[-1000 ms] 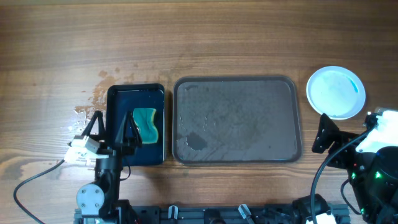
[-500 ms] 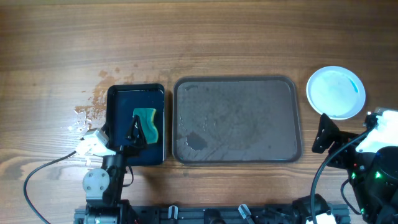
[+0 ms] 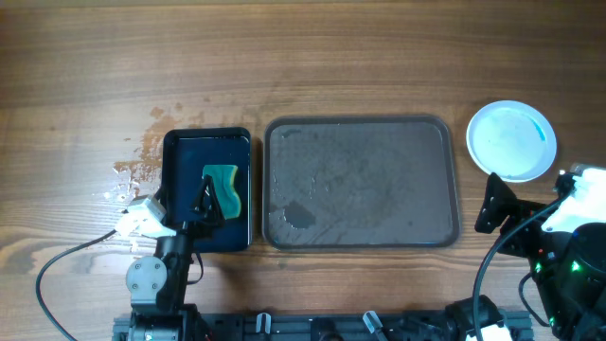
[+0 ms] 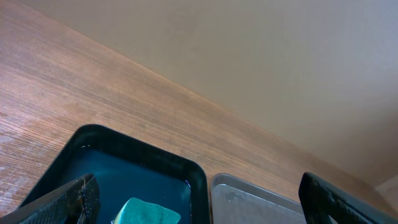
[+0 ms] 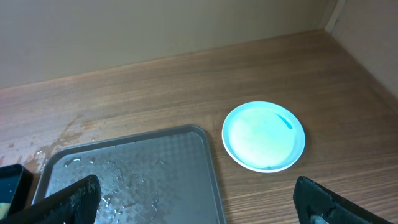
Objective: Clean dirty plates on tray and stack at the side
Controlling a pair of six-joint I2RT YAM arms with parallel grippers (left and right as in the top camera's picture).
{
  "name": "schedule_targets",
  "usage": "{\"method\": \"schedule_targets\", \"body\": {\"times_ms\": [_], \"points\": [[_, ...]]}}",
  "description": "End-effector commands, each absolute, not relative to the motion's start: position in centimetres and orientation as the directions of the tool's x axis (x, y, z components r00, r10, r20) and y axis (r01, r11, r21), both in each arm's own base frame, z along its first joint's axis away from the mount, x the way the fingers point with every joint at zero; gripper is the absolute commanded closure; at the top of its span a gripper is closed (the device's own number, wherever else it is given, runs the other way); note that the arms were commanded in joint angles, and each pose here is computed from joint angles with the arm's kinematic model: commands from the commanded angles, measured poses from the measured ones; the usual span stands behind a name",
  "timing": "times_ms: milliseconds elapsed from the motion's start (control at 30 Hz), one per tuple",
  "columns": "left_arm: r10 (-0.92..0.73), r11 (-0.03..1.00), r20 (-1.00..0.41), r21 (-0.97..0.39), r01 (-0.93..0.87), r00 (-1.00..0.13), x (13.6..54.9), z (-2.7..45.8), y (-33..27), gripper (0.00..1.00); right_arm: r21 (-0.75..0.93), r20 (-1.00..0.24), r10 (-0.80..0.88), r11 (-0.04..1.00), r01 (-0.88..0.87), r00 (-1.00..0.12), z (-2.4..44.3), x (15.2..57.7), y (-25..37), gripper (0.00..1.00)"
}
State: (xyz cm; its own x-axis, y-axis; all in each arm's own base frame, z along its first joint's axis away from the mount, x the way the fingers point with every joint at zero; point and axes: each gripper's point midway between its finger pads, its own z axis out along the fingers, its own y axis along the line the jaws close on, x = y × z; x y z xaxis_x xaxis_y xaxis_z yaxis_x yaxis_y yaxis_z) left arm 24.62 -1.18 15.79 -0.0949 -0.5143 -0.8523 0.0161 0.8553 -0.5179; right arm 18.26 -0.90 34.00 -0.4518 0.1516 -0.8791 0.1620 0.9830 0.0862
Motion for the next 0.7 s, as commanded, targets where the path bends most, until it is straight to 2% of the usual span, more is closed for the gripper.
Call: {"method": "schedule_targets", "body": {"times_ms": [0,133,200,233,300,333,400,467,633,667], "points": [[-0.516,0.854,-0.851,-0.52,0.018,-0.097,24.6,15.7,-1.2,0.0,0.098,-0.88,0.16,0.982,0.159,-0.447,34.1,18.2,-0.8,0.0],[-0.516,0.854,-0.851,-0.52,0.018,-0.097,24.6,15.7,-1.2,0.0,0.107,-0.894,0.165,0.981,0.16,-0.415,33.9,18.2,-0.9,0.0],[-0.516,0.854,-0.851,-0.52,0.018,-0.097,24.6,15.7,-1.2,0.0,0.154,-0.929,0.193,0.977,0.146,-0.314,33.2,19.0,-0.7,0.0],[-0.516,0.854,-0.851,-0.52,0.018,-0.097,24.6,15.7,-1.2,0.0,0.212,-0.946,0.238,0.968,0.135,-0.222,31.8,19.8,-0.5,0.0],[-0.516,0.854,-0.851,-0.52,0.018,-0.097,24.6,15.7,-1.2,0.0,0.314,-0.937,0.329,0.94,0.132,-0.116,29.3,21.0,-0.4,0.0],[-0.516,0.854,-0.851,-0.52,0.018,-0.097,24.6,15.7,-1.2,0.0,0.414,-0.906,0.421,0.902,0.127,-0.035,27.1,22.0,-0.5,0.0],[-0.516,0.854,-0.851,-0.52,0.018,-0.097,24.6,15.7,-1.2,0.0,0.573,-0.819,0.573,0.81,0.122,0.044,23.7,23.3,-0.8,0.0],[-0.516,0.854,-0.851,-0.52,0.018,-0.097,24.6,15.7,-1.2,0.0,0.644,-0.764,0.643,0.753,0.134,0.058,20.9,24.1,-1.0,0.0],[-0.516,0.854,-0.851,-0.52,0.018,-0.097,24.6,15.7,-1.2,0.0,0.605,-0.789,0.613,0.764,0.223,0.039,15.7,24.6,-1.9,0.0],[-0.516,0.854,-0.851,-0.52,0.018,-0.097,24.6,15.7,-1.2,0.0,0.551,-0.832,0.551,0.813,0.189,0.055,16.2,24.8,-1.6,0.0]]}}
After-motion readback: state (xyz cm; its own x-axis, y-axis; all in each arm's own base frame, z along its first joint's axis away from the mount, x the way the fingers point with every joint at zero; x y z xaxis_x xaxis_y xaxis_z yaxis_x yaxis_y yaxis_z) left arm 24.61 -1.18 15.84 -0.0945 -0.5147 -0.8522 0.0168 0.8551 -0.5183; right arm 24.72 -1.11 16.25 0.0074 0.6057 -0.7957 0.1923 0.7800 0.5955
